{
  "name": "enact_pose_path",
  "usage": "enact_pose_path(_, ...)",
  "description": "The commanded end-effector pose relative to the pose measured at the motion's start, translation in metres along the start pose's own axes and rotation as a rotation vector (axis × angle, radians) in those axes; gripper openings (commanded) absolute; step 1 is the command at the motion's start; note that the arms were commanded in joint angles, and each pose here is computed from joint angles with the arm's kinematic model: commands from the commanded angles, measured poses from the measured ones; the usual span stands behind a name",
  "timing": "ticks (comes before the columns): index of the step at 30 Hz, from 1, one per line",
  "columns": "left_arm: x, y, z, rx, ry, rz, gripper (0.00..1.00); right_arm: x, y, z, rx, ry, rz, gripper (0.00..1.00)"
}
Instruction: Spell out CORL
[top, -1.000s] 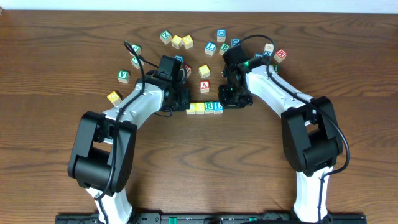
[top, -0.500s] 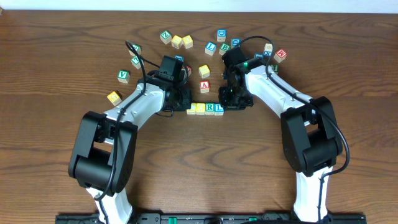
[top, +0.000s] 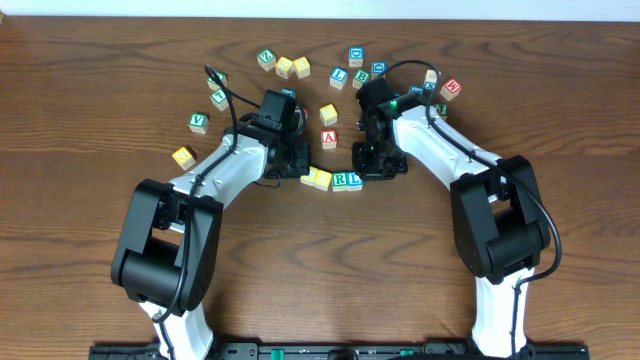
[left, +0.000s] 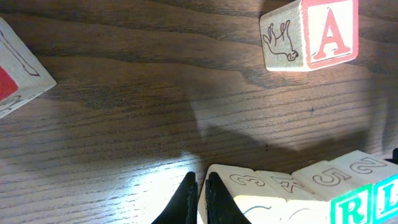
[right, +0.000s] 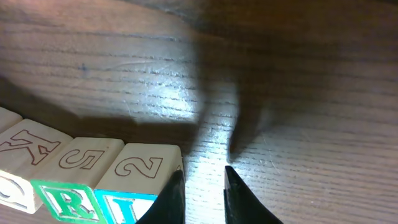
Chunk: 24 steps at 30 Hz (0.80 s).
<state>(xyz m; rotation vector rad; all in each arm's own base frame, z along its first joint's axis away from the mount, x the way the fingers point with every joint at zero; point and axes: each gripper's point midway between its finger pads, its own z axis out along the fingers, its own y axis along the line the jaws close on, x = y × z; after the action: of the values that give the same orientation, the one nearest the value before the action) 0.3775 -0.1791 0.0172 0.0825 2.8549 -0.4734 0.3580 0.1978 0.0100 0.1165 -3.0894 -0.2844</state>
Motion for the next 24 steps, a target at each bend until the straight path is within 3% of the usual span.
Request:
enact_pose_path(1,0.009,-0.006,0.008,0.019,0.033,0.004,0.08,0.009,0.011,0.004,-0.028,0.03,0.003,0.17)
enact_pose_path(16,0.007,-0.001,0.006,0.004,0.027,-0.055,0.08,0.004,0.011,0.004,-0.034,0.014,0.033,0.17)
enact_pose_path(24,-0.029,0.03,-0.028,-0.023,-0.068,-0.134,0.08,-0.015,0.006,-0.011,-0.067,-0.033,0.02,0.12)
